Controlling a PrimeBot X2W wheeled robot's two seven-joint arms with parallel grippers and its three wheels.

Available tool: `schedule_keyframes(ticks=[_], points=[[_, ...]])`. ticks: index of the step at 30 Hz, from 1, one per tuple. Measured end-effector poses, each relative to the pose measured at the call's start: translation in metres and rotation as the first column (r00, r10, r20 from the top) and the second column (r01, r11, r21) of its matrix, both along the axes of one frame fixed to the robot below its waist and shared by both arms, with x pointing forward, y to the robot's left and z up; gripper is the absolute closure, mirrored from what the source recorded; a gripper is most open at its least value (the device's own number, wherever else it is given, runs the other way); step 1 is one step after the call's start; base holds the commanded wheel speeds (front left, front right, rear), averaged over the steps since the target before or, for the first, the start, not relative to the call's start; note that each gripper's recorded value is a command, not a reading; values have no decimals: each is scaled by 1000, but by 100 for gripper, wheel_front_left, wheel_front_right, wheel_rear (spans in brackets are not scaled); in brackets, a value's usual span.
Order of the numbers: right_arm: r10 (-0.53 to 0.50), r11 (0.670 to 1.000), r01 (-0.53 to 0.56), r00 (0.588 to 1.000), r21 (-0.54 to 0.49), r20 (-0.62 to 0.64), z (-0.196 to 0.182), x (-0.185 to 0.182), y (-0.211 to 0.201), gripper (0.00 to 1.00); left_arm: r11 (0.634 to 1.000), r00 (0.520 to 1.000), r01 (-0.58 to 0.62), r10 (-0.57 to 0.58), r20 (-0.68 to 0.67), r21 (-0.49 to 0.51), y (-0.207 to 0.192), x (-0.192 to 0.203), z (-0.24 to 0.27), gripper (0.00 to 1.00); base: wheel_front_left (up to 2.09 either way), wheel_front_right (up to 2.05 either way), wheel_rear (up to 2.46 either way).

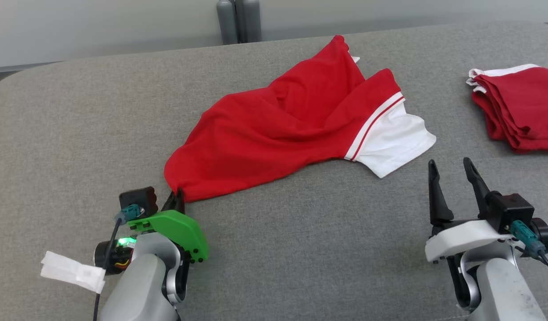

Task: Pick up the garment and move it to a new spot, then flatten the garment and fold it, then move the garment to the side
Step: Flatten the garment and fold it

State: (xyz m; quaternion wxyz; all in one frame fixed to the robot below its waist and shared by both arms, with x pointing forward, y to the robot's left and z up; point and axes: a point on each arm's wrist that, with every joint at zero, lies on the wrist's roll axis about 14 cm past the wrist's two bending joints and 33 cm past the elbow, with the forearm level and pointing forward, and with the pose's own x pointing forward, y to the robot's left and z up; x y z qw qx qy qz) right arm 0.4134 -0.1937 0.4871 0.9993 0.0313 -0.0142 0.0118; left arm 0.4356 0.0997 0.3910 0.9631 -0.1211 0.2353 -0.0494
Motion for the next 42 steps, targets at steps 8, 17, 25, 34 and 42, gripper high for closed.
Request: schedule_keyframes(ticks=[8,17,25,34,42], points=[[-34,996,21,988,-89,-150,-28,23,-25,0,997,994,-83,83,76,-4,32,-4,17,100,0,0,0],[12,991,-62,927,-121,-376,-62,49,-18,0,996,990,-89,90,105,-9,37,-10,30,100,0,0,0],[39,989,-102,876,-106,-481,-87,57,-7,0,996,991,-89,90,98,-9,37,-16,29,100,0,0,0],[60,987,-131,835,-92,-547,-103,64,3,62,996,992,-92,92,91,-4,39,-16,26,100,0,0,0],[75,988,-136,840,-75,-538,-101,69,7,100,996,991,-87,87,103,-7,38,-13,28,100,0,0,0]])
